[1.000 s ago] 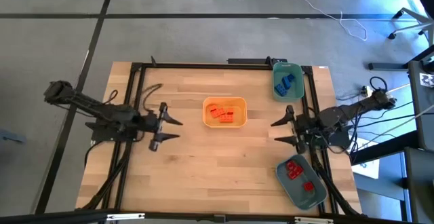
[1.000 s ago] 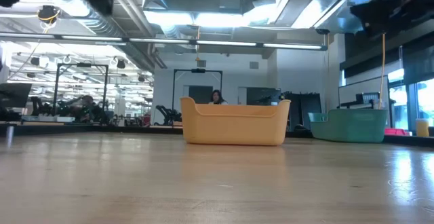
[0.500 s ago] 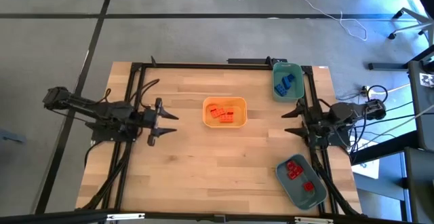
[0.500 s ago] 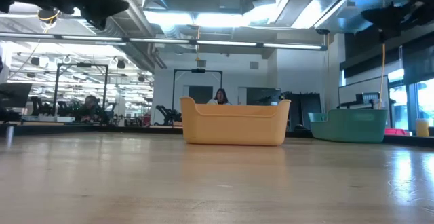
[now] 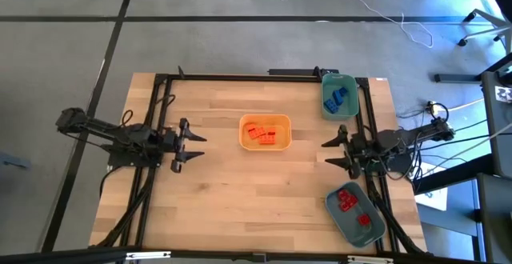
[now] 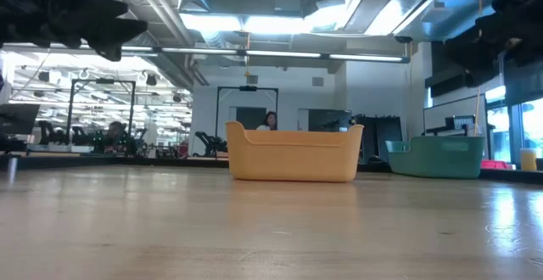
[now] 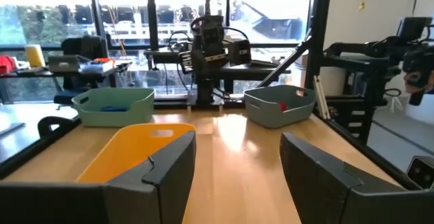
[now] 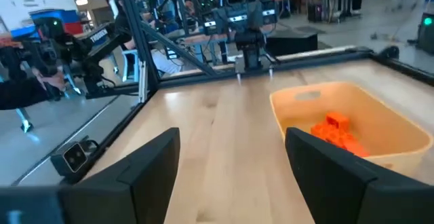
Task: Sort & place blocks by color
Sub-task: Return to Home Position
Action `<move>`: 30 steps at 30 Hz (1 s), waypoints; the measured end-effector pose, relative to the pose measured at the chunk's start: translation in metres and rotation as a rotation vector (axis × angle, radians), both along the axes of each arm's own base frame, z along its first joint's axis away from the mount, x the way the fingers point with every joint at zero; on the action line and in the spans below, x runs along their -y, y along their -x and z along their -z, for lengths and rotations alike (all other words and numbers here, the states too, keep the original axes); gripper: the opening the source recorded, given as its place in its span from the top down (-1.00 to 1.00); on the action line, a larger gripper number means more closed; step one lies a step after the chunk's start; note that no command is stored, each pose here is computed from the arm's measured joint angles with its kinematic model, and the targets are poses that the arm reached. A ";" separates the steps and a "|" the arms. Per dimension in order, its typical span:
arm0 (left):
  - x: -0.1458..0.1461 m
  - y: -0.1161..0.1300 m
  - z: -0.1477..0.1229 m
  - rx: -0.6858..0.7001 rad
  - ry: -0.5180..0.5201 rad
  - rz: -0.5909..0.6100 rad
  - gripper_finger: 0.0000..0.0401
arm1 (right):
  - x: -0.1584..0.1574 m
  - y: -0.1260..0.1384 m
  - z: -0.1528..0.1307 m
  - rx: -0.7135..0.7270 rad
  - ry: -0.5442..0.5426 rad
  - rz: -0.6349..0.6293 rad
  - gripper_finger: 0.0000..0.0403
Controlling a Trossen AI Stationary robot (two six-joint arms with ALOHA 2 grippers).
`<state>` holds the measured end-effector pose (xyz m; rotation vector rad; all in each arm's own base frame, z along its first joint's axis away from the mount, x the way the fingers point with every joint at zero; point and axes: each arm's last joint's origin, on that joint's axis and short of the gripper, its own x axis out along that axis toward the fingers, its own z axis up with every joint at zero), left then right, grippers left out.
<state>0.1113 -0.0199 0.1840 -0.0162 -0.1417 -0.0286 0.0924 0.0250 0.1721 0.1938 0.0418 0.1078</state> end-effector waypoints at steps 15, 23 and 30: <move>0.000 0.000 0.009 -0.075 -0.031 -0.001 -0.03 | 0.000 -0.001 0.002 0.022 0.314 -0.013 -0.34; -0.001 0.000 0.010 -0.080 -0.026 -0.018 -0.03 | 0.000 -0.002 0.002 0.018 0.294 -0.012 -0.34; -0.001 0.000 0.018 -0.164 -0.026 -0.036 -0.03 | 0.000 -0.002 0.002 0.018 0.293 -0.012 -0.34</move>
